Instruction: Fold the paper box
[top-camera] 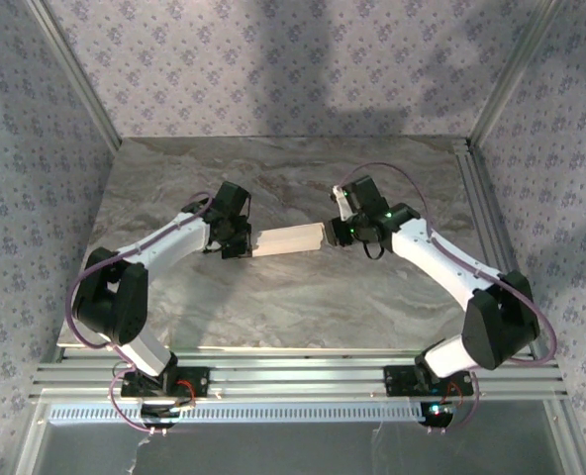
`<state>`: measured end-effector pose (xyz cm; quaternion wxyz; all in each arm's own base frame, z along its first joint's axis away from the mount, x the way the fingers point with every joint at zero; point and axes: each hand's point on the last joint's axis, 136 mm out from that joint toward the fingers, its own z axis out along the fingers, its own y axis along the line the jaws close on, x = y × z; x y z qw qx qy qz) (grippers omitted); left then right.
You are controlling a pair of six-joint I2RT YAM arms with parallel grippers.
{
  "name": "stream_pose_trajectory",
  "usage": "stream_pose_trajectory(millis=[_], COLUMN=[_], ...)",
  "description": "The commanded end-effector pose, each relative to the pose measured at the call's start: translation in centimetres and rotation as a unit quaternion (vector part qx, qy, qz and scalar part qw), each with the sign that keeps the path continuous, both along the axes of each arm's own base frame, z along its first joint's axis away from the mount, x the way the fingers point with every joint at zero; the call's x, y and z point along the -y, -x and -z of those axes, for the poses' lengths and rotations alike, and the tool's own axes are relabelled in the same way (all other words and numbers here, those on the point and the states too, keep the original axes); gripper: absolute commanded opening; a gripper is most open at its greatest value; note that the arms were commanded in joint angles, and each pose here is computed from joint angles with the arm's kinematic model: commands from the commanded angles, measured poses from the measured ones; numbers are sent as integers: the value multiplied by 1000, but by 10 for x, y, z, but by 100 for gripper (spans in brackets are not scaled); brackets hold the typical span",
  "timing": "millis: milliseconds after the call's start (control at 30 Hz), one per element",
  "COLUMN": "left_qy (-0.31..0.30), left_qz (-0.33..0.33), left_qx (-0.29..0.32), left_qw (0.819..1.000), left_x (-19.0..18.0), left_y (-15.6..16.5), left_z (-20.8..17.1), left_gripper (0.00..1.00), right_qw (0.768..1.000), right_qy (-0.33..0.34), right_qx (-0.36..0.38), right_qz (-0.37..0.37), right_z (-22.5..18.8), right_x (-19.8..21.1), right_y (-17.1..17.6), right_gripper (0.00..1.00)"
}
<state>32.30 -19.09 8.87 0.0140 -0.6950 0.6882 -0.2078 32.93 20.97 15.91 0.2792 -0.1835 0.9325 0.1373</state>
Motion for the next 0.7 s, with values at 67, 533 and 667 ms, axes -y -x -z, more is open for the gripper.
stream_pose_trajectory(millis=[67, 533, 667], left_qy=[-50, -47, -47], left_qz=[-20, -17, -17], left_qx=[-68, -63, -66], left_qw=[996, 997, 997], left_x=[-22, -21, -21], left_y=[22, 18, 19], left_z=[24, 22, 24], left_gripper=[21, 20, 21], right_qw=[999, 998, 998], right_qy=[6, 44, 41], right_qx=[3, -9, -5], right_qz=[-33, -44, -56], right_z=[-12, -4, -6], right_x=[-13, -17, -25], right_y=[-6, -16, -11], right_gripper=[37, 34, 34])
